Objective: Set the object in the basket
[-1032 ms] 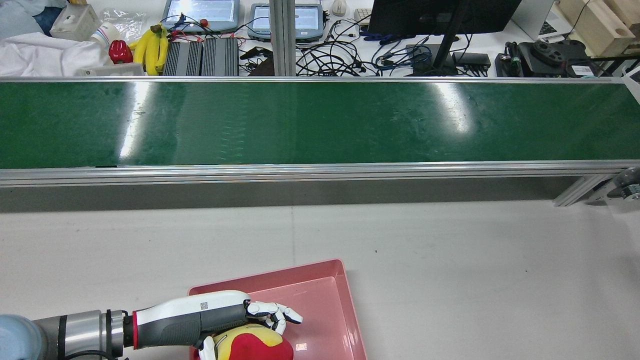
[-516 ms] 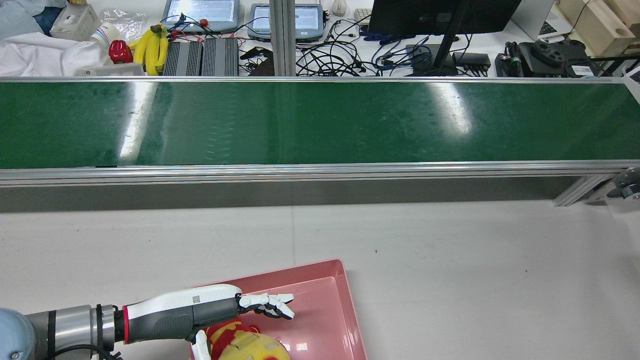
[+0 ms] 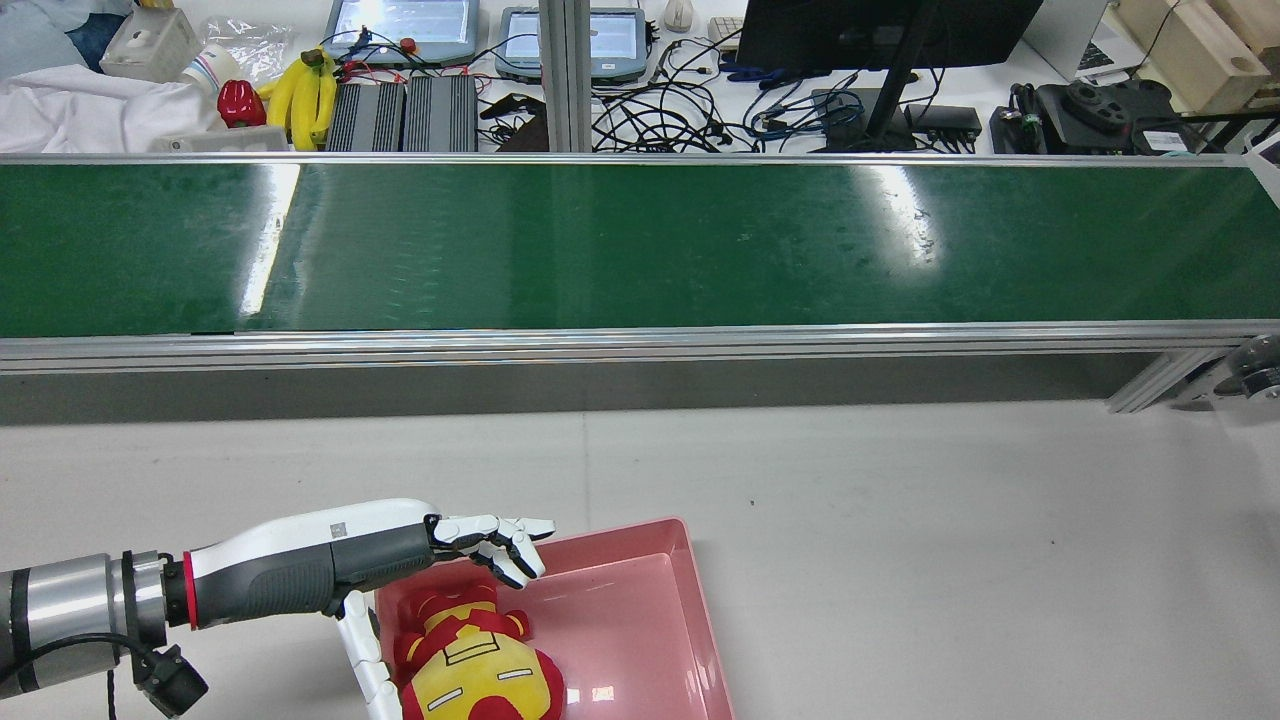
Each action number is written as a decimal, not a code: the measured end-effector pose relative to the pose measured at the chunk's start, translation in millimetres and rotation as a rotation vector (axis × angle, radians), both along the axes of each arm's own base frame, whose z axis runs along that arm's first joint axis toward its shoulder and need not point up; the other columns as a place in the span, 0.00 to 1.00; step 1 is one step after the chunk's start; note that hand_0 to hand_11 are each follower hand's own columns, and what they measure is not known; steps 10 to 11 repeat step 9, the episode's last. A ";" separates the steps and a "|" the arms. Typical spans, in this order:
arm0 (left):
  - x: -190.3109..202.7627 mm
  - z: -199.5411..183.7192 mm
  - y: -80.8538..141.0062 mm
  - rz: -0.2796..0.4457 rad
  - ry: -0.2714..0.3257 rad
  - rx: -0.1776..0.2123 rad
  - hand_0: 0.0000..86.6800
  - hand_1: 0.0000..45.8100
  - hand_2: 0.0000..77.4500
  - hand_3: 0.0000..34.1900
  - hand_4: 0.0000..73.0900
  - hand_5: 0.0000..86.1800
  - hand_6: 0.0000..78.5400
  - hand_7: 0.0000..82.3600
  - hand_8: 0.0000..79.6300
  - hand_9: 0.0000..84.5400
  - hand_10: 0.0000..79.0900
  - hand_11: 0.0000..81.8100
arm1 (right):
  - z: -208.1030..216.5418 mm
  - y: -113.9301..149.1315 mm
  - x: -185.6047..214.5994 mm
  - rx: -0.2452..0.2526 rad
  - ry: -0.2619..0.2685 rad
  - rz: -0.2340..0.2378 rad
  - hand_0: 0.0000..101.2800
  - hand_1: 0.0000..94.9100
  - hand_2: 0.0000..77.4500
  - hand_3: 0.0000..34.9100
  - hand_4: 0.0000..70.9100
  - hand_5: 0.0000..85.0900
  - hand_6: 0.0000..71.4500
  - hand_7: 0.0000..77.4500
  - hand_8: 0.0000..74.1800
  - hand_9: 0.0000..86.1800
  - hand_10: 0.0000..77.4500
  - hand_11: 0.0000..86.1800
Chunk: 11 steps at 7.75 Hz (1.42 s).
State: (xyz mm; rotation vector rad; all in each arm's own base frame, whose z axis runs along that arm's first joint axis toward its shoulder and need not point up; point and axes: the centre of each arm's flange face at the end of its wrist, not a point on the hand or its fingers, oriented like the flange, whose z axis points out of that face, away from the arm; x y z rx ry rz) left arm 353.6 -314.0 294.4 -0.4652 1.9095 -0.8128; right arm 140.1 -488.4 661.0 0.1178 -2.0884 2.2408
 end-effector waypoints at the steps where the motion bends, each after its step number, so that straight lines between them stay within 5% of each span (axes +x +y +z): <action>1: -13.7 -5.0 -4.5 -0.022 0.006 0.003 0.66 0.26 0.01 0.00 0.10 0.42 0.08 0.11 0.21 0.29 0.01 0.01 | 0.0 0.0 -0.1 0.000 0.000 0.000 0.00 0.00 0.01 0.00 0.00 0.00 0.00 0.01 0.00 0.00 0.00 0.00; 3: -36.8 -13.1 -13.2 -0.063 0.020 0.011 0.66 0.26 0.01 0.00 0.10 0.42 0.08 0.11 0.21 0.30 0.01 0.01 | 0.0 0.0 -0.2 0.000 0.000 0.000 0.00 0.00 0.01 0.00 0.00 0.00 0.00 0.01 0.00 0.00 0.00 0.00; 4: -52.8 -18.9 -17.7 -0.090 0.031 0.017 0.64 0.32 0.01 0.00 0.10 0.46 0.08 0.12 0.23 0.33 0.03 0.07 | 0.0 0.0 -0.2 0.000 0.000 0.000 0.00 0.00 0.01 0.00 0.00 0.00 0.00 0.01 0.00 0.00 0.00 0.00; 6: -92.9 -21.8 -27.4 -0.162 0.039 0.023 0.63 0.29 0.01 0.00 0.10 0.50 0.10 0.15 0.27 0.39 0.10 0.16 | 0.0 -0.1 -0.2 0.000 0.000 0.000 0.00 0.00 0.01 0.00 0.00 0.00 0.00 0.01 0.00 0.00 0.00 0.00; 9: -150.0 -17.5 -36.7 -0.263 0.057 0.013 0.62 0.31 0.01 0.00 0.10 0.51 0.10 0.15 0.27 0.39 0.10 0.16 | 0.0 -0.1 -0.2 0.000 0.000 0.000 0.00 0.00 0.01 0.00 0.00 0.00 0.00 0.01 0.00 0.00 0.00 0.00; 11: -150.0 -17.5 -36.7 -0.263 0.057 0.013 0.62 0.31 0.01 0.00 0.10 0.51 0.10 0.15 0.27 0.39 0.10 0.16 | 0.0 -0.1 -0.2 0.000 0.000 0.000 0.00 0.00 0.01 0.00 0.00 0.00 0.00 0.01 0.00 0.00 0.00 0.00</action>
